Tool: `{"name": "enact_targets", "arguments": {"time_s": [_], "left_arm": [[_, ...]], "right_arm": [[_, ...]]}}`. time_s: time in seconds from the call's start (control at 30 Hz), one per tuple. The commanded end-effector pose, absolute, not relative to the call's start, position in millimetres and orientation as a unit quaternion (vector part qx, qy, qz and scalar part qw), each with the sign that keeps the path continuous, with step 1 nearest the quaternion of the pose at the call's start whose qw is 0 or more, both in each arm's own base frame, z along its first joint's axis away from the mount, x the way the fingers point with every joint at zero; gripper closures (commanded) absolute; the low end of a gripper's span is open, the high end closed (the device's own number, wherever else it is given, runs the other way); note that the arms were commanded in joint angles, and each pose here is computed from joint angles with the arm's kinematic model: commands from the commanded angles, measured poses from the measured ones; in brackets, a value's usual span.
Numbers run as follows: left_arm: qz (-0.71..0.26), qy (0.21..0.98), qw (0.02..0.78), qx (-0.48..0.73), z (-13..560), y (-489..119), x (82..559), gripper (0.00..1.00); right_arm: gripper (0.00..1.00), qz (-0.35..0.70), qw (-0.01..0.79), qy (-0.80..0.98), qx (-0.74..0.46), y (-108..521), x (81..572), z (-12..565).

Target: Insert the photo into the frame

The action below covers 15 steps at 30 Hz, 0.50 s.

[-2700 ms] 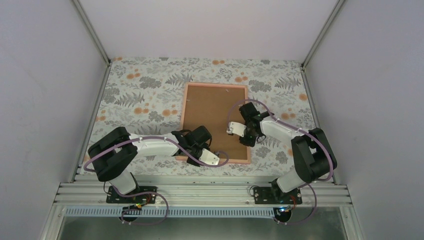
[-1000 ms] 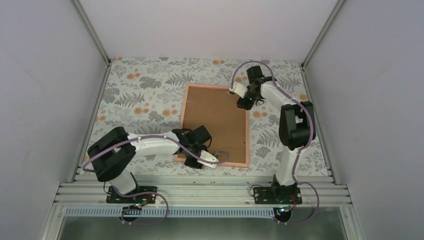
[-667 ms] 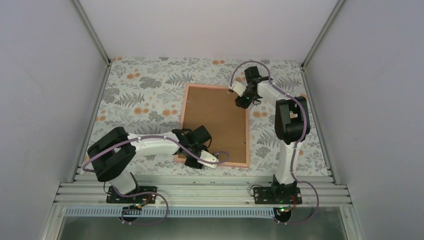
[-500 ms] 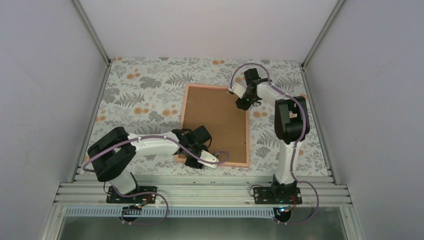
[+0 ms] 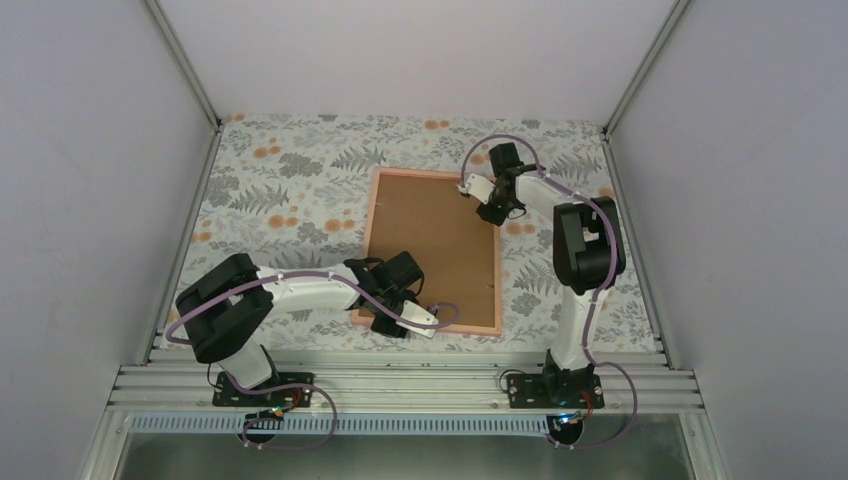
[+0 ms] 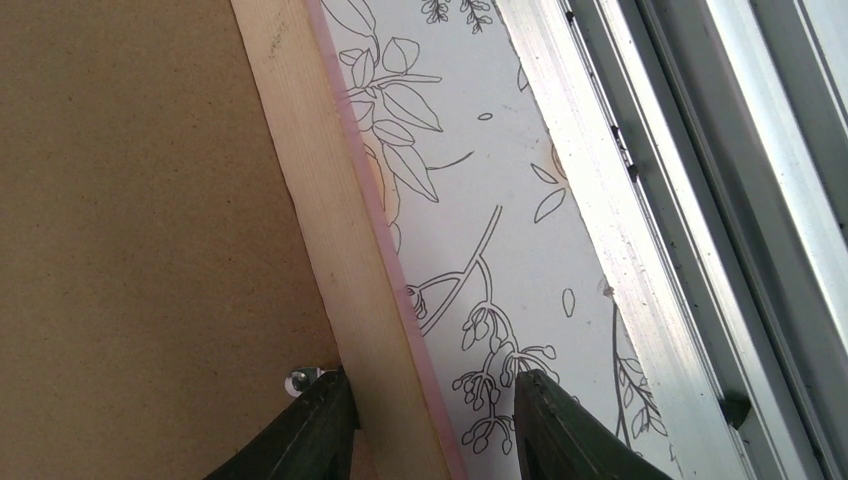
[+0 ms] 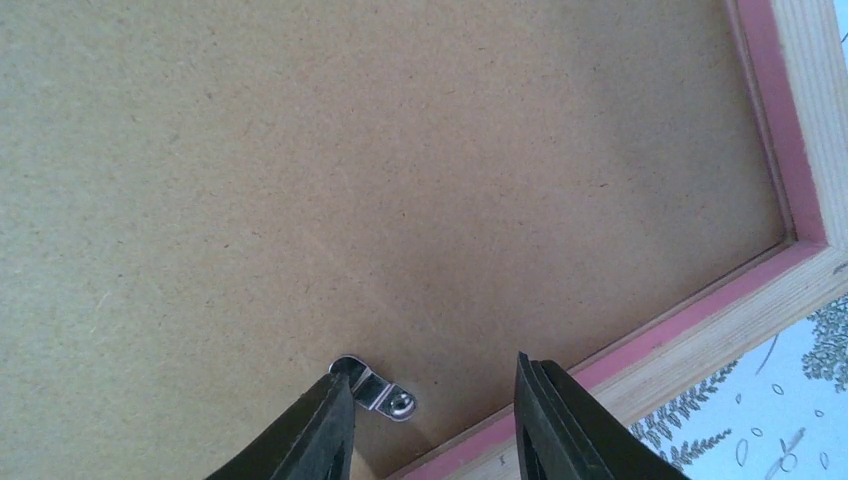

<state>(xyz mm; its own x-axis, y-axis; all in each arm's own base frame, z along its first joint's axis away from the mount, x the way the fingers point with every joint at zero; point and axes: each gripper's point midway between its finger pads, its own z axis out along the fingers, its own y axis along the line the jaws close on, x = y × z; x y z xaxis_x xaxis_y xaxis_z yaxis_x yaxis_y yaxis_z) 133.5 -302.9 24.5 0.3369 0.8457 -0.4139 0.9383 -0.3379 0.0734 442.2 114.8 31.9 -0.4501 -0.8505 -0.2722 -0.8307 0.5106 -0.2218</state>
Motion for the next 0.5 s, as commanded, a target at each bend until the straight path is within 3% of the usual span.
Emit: {"name": "enact_targets", "arguments": {"time_s": [0.0,0.2,0.47], "left_arm": [[-0.159,0.563,0.078,0.807,-2,-278,111,0.59],[-0.163,0.563,0.076,0.807,-2,-279,110,0.59],[-0.161,0.563,0.076,0.807,-2,-279,111,0.59]], "right_arm": [[0.6,-0.087,0.157,0.845,-0.505,91,442,36],[0.59,0.029,0.199,0.855,-0.479,134,450,77],[0.61,0.001,0.209,0.868,-0.451,133,473,61]]}}
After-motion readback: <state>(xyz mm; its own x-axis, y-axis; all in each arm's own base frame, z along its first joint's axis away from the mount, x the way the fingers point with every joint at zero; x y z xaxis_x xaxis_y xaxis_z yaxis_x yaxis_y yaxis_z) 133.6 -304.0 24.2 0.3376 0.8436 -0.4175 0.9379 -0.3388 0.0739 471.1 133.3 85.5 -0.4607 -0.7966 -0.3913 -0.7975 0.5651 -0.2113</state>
